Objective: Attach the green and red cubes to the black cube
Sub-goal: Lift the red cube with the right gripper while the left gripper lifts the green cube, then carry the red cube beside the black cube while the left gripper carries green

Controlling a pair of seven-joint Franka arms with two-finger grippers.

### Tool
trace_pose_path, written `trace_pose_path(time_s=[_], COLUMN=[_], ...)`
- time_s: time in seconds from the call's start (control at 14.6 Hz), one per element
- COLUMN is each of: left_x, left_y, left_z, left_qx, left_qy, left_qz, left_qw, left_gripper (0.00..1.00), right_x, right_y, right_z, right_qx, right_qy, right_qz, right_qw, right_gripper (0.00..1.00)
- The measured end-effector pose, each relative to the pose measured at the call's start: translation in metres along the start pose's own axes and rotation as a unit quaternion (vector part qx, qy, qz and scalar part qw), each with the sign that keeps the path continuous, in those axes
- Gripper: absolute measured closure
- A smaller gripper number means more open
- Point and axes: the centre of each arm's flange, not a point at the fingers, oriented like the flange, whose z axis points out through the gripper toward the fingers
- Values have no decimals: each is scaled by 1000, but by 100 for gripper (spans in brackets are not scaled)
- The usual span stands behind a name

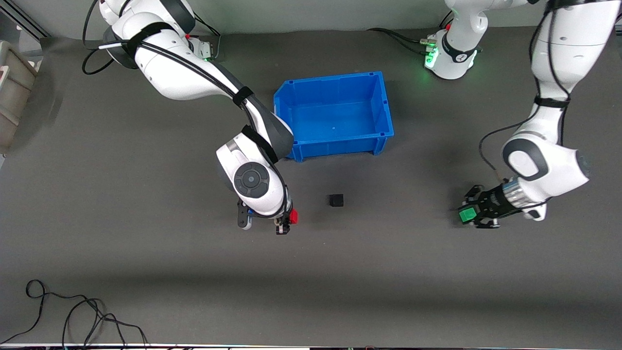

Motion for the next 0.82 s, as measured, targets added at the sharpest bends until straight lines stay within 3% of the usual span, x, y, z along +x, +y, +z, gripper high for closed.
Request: trace_pose_path(time_s=[0.07, 0.14, 0.48, 0.82], left_x=[-16, -24, 29, 77], left_y=[-1, -2, 3, -1], left_z=[5, 8, -12, -14], left_qx=[3, 5, 22, 29], left_qy=[-1, -1, 29, 45], left_qz=[-2, -2, -6, -20], left_qw=[1000, 1000, 999, 998], left_gripper=[56, 49, 1, 0], right_x=[-3, -8, -46, -42], right_y=[1, 5, 33, 29], right_z=[3, 8, 46, 46], right_qx=[2, -1, -13, -11], right_qy=[-3, -2, -2, -4], right_qz=[-2, -6, -6, 1], right_qw=[1000, 1000, 1000, 1000], right_gripper=[58, 58, 58, 58])
